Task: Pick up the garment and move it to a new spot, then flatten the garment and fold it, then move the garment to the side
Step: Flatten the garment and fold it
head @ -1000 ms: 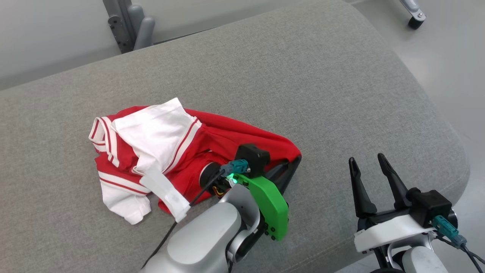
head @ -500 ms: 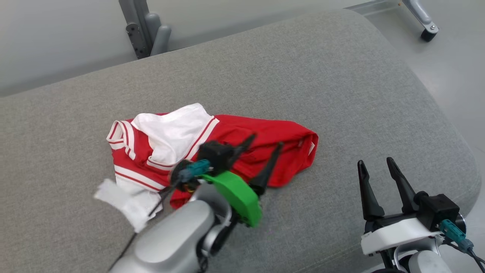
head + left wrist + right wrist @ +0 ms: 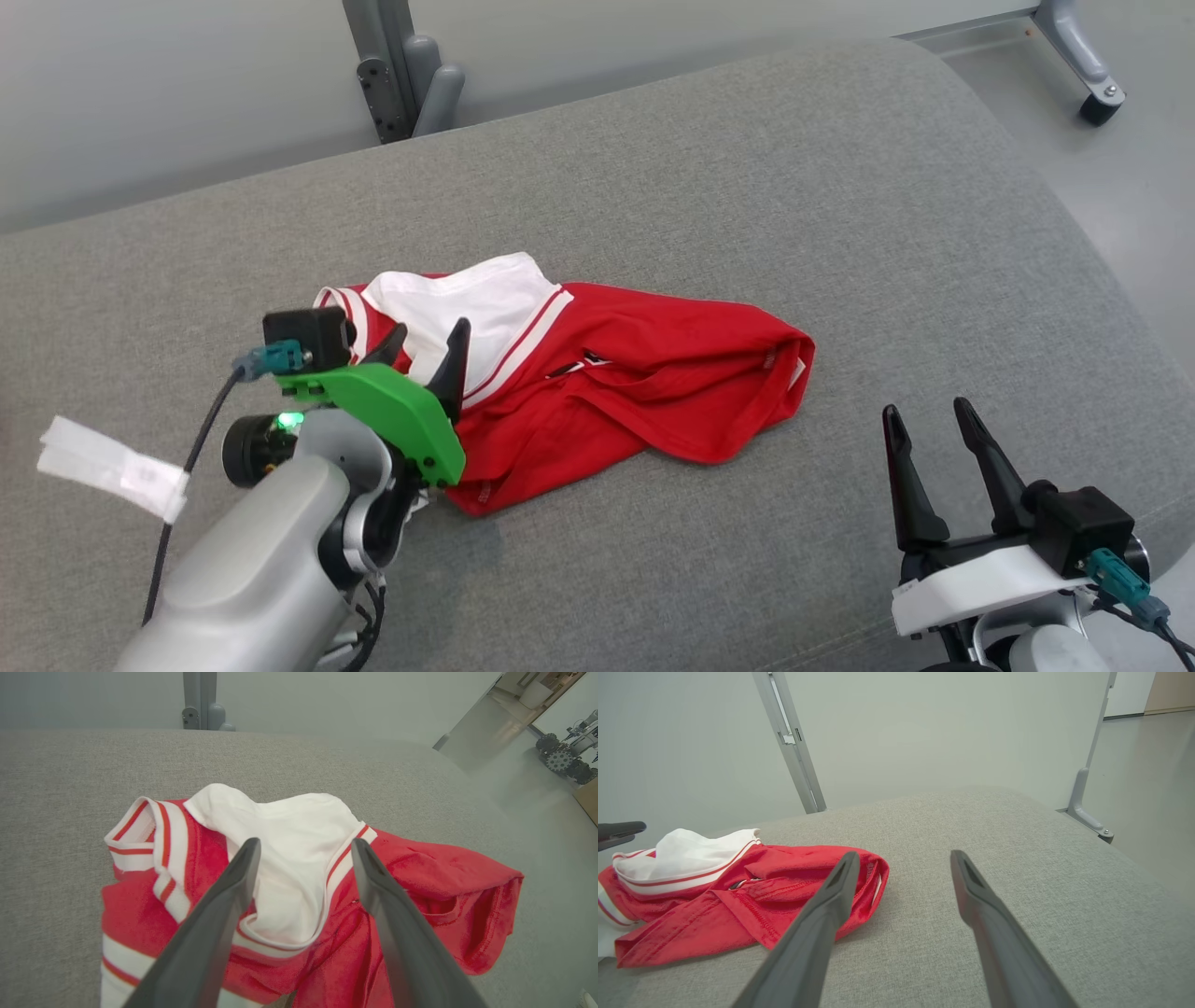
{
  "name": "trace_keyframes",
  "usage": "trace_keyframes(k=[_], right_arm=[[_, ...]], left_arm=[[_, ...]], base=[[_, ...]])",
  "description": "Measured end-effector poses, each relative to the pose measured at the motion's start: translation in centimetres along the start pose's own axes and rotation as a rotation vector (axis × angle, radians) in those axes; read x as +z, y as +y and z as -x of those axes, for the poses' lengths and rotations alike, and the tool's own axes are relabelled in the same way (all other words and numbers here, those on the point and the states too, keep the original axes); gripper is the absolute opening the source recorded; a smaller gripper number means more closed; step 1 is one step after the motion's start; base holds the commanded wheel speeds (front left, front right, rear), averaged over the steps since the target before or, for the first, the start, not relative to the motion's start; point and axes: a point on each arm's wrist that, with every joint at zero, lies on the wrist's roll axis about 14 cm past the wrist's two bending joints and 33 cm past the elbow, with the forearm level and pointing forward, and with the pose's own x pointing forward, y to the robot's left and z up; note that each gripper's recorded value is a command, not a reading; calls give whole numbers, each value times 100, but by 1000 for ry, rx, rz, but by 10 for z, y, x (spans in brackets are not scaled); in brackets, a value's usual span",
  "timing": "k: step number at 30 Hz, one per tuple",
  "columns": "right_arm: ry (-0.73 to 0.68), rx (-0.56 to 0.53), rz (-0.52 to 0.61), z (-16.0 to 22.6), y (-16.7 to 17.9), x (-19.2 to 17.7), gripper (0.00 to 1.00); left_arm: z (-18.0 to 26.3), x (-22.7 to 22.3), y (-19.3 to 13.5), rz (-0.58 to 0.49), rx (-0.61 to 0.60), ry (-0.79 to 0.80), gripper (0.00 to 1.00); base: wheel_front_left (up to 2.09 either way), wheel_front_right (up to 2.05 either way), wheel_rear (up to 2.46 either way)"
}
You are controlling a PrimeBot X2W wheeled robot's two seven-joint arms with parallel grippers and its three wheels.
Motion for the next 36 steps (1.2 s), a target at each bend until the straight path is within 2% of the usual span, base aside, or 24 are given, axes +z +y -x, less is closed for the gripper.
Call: trace_keyframes(k=[4,10,15,20,21,22,24,25,30,36], right_arm=[[1,16,-1,-5,5,-1,100],[5,13,-6,-8,5,-2,100],[16,-17,-5,-4,-4,-4,100],[28,-36,0,-2,-10,-7,100],[31,-37,0,-2,-10,-8,100],[33,-39,1,-2,-11,-9,100],[35,-38,1,-3,-10,-9,100],[36,-36,0,-3,-10,-10,100],[33,-24,-1,-5,-6,-9,100],[20,-17,11,-4,-6,-5,100]], left_arm=[[-14,12,9,22,20,44,100],[-28,-3,26,88,50,165,100],[-37,-16,49,57,114,211,100],[-46,-26,43,107,79,236,100],[-48,-24,40,109,68,227,95],[-50,-21,38,107,60,214,71],[-54,-11,31,93,31,178,7],[-56,-8,26,83,17,163,0],[-56,9,21,24,-14,91,0],[-51,79,19,-28,-38,-127,0]], base=[[0,0,0],[0,0,0],[0,0,0],[0,0,0],[0,0,0],[0,0,0],[0,0,0],[0,0,0],[0,0,0],[0,0,0]])
